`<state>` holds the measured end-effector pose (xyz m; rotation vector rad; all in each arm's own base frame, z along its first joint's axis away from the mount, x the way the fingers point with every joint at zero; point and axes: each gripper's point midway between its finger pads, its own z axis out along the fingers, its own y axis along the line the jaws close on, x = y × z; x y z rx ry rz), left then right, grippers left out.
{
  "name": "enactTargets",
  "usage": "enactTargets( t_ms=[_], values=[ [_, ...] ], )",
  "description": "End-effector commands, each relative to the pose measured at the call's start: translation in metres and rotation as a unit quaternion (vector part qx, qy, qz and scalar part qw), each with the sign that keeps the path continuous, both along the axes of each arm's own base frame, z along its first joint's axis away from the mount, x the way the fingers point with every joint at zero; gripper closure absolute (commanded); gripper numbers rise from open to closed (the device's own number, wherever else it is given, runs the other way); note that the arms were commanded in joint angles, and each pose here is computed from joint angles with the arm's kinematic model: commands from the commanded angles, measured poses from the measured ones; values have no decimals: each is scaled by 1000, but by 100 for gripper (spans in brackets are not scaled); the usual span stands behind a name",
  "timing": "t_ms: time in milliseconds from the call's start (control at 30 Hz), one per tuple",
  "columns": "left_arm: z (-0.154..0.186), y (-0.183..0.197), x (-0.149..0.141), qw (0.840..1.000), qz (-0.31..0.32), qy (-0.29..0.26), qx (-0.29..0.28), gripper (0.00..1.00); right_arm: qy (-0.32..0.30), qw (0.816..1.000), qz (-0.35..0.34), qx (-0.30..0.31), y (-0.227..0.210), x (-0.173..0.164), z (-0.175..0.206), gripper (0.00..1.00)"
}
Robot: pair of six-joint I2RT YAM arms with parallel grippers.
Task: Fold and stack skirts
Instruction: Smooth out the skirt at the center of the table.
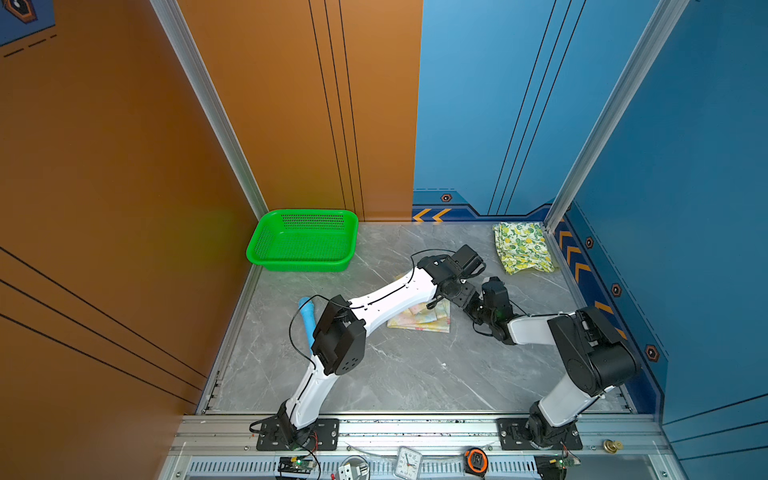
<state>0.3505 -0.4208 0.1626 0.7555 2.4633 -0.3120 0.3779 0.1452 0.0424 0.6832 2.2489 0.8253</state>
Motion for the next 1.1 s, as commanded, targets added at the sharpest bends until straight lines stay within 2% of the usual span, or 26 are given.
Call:
enactTargets(
  t_ms=[0,133,233,467,600,700,833,1067],
  values=[
    [44,31,5,998,34,8,-49,28,37,994,39,-97,-15,-22,-15,29],
    [43,83,18,989,111,41,-83,28,-3,982,87,-167,-7,-19,12,25],
    [35,126,23,975,171,66,-123,29,-28,971,115,-208,0,-18,27,25],
    [-15,194,3,949,247,117,-155,32,-94,925,207,-305,45,-17,58,24],
    [-43,203,-7,941,260,136,-168,33,-128,888,259,-358,81,-19,68,23],
    [-61,202,-11,939,259,148,-173,34,-134,873,274,-380,96,-17,71,22],
    [-86,199,-14,936,254,166,-177,37,-138,871,279,-379,104,-15,75,22],
    [-108,184,-10,936,239,178,-187,44,-136,875,282,-370,109,-14,77,22]
  ],
)
